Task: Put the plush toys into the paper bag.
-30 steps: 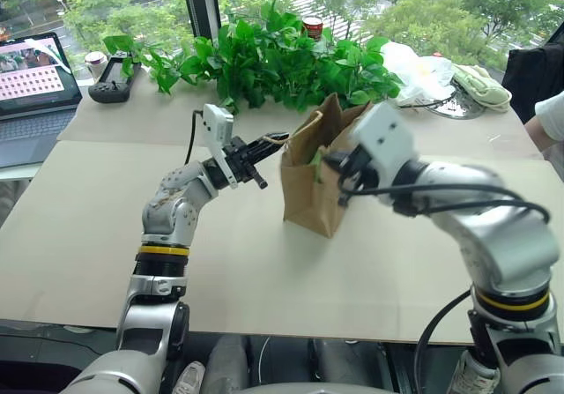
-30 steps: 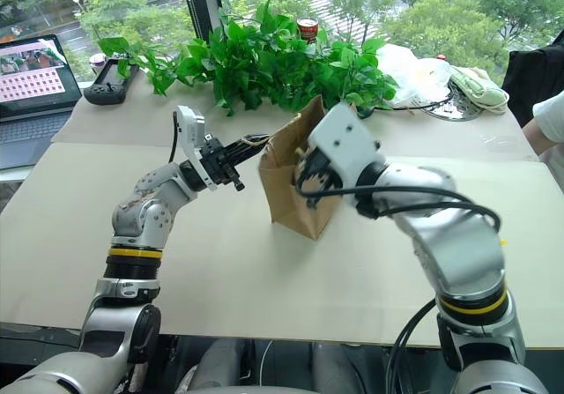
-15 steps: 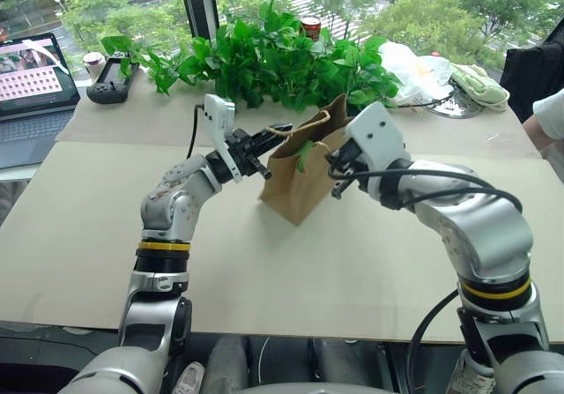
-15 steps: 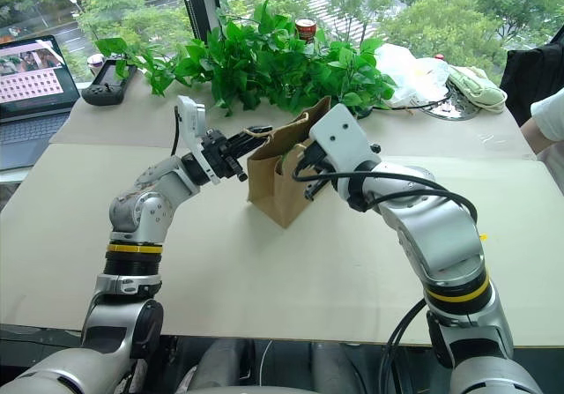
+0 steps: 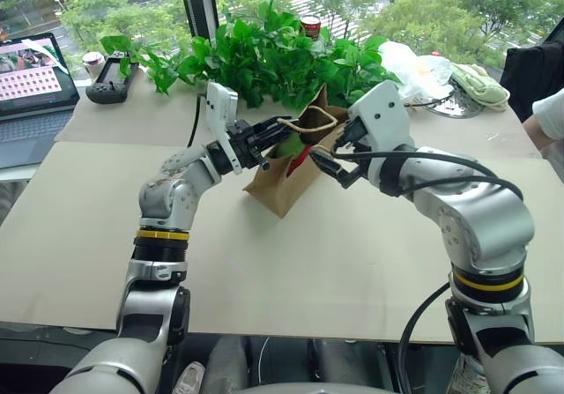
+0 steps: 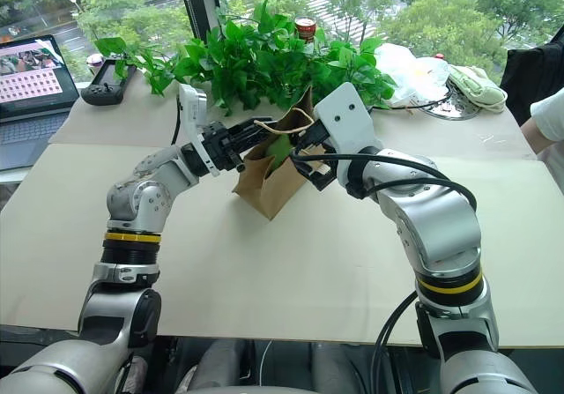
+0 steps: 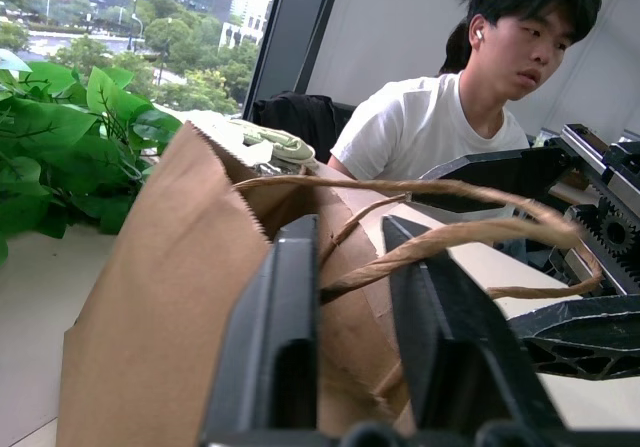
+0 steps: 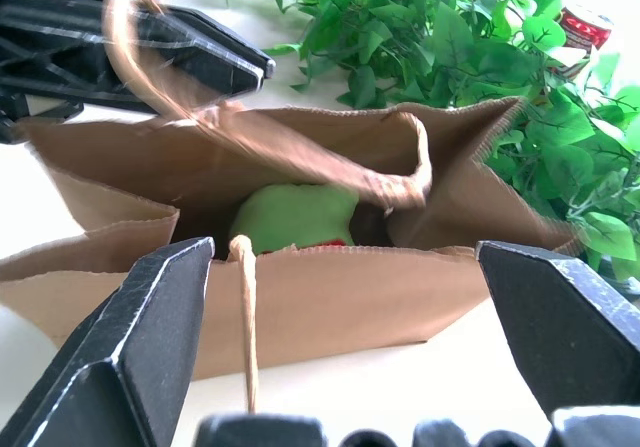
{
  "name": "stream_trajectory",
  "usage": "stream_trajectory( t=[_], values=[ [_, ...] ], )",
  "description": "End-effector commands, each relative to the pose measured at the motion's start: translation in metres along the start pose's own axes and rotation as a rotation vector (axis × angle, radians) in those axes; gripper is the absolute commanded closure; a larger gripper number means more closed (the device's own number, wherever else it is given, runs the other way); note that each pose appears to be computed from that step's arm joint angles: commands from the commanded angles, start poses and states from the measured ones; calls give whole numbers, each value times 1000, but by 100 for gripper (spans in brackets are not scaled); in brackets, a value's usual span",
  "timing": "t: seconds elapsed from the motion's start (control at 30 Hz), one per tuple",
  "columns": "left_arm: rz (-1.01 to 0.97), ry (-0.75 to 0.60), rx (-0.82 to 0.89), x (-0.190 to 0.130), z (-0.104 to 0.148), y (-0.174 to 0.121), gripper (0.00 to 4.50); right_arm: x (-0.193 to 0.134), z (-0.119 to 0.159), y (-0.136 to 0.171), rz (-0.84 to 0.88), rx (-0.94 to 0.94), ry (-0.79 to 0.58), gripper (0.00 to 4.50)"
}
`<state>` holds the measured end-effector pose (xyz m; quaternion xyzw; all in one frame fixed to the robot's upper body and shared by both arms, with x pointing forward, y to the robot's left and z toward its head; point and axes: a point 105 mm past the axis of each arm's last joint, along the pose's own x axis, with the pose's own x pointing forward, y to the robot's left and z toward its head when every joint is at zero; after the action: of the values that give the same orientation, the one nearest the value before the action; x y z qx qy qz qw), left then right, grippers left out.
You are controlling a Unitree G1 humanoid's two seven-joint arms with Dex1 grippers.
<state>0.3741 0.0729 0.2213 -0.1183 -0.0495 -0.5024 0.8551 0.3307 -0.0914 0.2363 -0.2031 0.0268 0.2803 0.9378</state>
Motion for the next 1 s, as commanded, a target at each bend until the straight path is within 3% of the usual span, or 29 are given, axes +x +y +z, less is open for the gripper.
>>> stream_trajectory(
  t=[0.03, 0.07, 0.5, 0.67, 0.7, 0.77, 1.0],
  values=[
    [-17, -22, 5, -4, 13, -3, 149, -9, 20, -3, -8, -10, -94, 0],
    [-14, -23, 1, -6, 15, -2, 113, -10, 24, -3, 1, -9, -111, 0],
    [68, -119, -56, -48, 53, 2, 113, -47, 61, -8, 154, 70, -301, 0],
    [153, -59, -106, -86, 28, 14, 113, -58, 44, -13, 225, 137, -235, 0],
    [159, -49, -107, -89, 25, 15, 109, -59, 41, -12, 235, 140, -225, 50],
    [170, -15, -84, -94, 16, 15, 109, -63, 33, -9, 260, 137, -189, 92],
    [179, 47, -43, -96, -3, 18, 109, -80, 25, 10, 408, 135, -179, 343]
  ],
)
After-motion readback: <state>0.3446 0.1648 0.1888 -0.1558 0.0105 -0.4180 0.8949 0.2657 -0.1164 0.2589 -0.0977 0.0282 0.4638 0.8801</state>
